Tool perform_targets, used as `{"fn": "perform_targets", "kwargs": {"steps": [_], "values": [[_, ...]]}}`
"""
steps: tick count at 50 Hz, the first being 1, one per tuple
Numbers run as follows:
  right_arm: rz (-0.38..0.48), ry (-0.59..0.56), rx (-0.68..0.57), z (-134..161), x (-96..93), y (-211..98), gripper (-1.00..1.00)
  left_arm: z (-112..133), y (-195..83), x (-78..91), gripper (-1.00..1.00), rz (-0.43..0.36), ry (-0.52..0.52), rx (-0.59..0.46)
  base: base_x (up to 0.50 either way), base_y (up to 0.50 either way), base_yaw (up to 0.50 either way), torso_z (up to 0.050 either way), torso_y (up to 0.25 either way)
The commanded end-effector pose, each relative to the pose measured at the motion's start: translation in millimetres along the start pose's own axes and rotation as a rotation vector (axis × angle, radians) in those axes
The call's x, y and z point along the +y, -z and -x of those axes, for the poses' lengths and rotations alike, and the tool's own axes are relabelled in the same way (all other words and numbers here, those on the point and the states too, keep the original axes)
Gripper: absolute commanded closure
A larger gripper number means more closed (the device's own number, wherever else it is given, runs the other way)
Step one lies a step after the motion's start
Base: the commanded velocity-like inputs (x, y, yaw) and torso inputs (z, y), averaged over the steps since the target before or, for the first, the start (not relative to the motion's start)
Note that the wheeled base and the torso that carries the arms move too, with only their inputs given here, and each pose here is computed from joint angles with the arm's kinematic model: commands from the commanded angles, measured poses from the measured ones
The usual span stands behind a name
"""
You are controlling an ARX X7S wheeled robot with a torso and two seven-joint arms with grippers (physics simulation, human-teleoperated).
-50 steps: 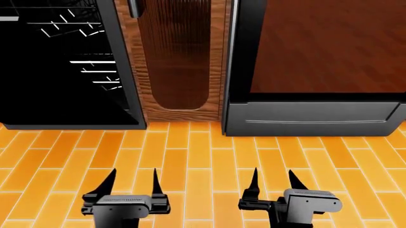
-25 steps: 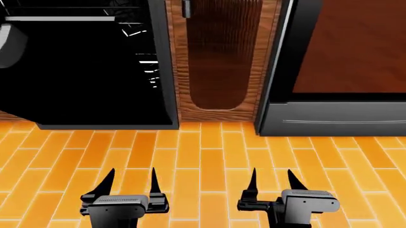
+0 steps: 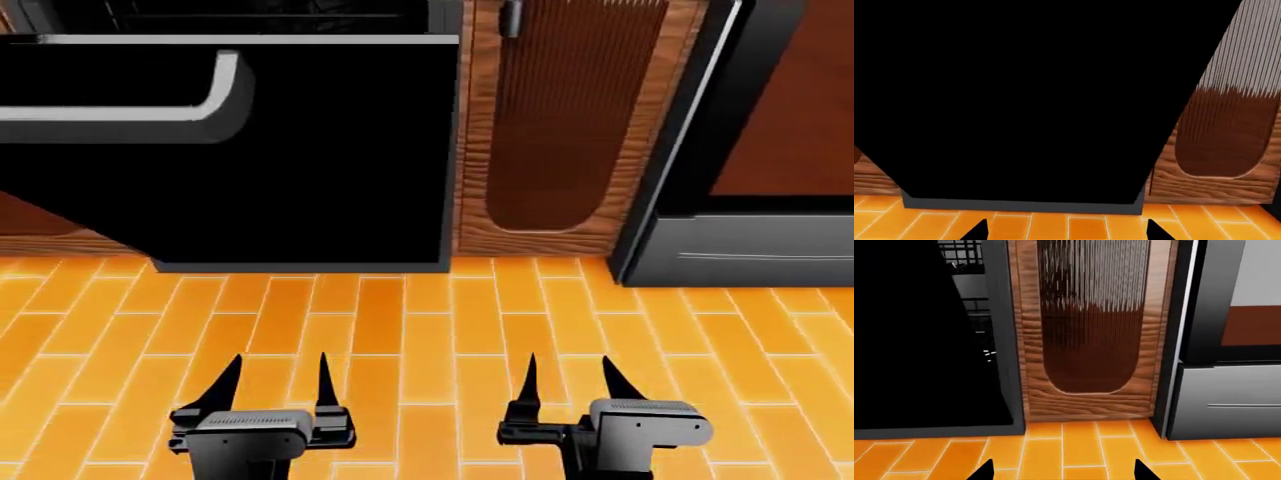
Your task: Close the dishwasher door
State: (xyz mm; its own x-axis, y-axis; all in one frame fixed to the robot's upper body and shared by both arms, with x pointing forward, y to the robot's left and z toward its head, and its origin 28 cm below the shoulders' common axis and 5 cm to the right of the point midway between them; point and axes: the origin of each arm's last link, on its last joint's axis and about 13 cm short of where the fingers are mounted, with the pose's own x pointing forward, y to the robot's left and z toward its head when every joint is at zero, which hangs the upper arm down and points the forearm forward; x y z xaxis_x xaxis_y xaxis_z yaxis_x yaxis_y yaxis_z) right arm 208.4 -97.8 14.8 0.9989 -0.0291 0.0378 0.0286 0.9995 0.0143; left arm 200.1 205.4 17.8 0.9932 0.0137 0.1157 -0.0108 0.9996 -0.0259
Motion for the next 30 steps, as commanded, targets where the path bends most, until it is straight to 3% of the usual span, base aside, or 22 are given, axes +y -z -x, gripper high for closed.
{"fn": "perform_targets", "kwargs": {"steps": [1, 30], "values": [[0.000, -0.004, -0.002, 0.2, 0.1, 0.1, -1.00, 0.1, 0.1, -0.3, -1.00, -0.004, 0.004, 0.001, 0.00, 0.50, 0.00, 0.000, 0.000], [0.004, -0.019, 0.005, 0.8, 0.6, -0.1, -1.00, 0.5, 0.3, -0.5, -1.00, -0.005, 0.009, 0.007, 0.00, 0.50, 0.00, 0.000, 0.000]]}}
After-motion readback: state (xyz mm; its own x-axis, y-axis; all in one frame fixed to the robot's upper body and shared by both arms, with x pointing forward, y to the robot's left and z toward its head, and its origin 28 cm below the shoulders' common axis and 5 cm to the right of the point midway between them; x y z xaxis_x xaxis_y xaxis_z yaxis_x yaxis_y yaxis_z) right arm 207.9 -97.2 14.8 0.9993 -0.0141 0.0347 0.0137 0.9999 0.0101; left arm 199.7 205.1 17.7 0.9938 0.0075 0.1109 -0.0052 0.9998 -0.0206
